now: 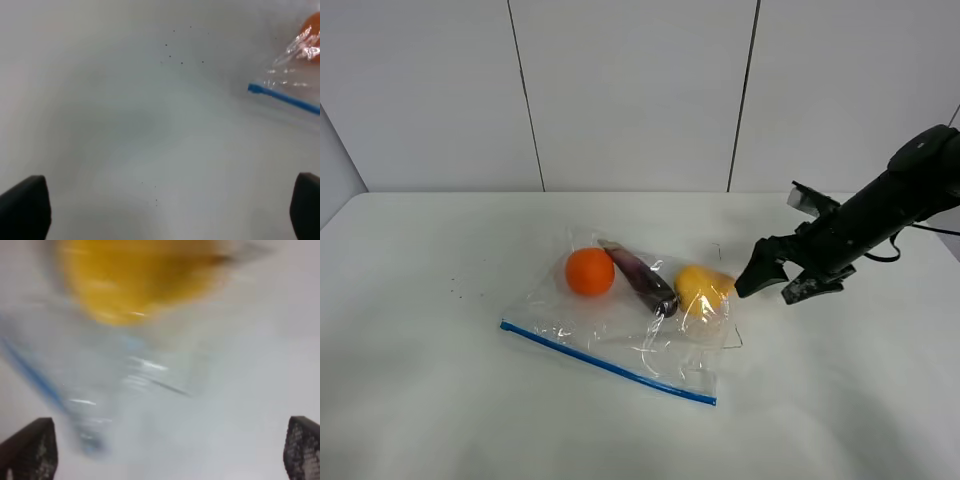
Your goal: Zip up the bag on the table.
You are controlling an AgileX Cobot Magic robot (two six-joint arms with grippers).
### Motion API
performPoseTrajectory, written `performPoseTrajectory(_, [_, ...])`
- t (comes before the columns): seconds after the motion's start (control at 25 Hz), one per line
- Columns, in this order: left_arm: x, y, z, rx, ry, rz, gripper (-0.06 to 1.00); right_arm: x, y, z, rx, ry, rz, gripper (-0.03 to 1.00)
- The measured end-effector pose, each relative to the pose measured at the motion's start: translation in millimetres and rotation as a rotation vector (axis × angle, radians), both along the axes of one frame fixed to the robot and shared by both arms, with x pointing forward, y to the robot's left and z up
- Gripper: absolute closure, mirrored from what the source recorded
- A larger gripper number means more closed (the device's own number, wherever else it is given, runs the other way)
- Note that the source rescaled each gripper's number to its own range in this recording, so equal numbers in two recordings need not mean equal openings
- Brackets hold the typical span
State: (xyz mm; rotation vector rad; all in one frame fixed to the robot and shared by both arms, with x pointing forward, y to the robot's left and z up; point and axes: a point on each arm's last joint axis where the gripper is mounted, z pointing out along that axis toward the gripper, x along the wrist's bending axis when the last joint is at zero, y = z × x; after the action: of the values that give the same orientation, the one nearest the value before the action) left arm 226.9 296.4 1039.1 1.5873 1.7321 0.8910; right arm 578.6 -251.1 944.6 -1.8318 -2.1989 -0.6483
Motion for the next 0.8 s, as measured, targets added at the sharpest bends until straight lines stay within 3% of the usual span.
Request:
performPoseTrajectory(0.24, [0,0,0,0.0,0.0,0.0,-0.06,-9,-36,25,-0.388,-0.037,-0.148,-0.03])
performPoseTrajectory(0.36, [0,0,0,0.0,0.0,0.0,-0.06,-14,-49,44,-0.517,-0.093,-0.225,-0.03])
performPoseTrajectory(0.48, [0,0,0,0.0,0.0,0.0,-0.06,-19,-54,62,-0.563,-0.152,-0.26,-0.03])
performPoseTrajectory(0.8, [0,0,0,0.0,0.0,0.0,-0.06,-41,-55,106,-0.551,-0.283,-0.293,-0.03])
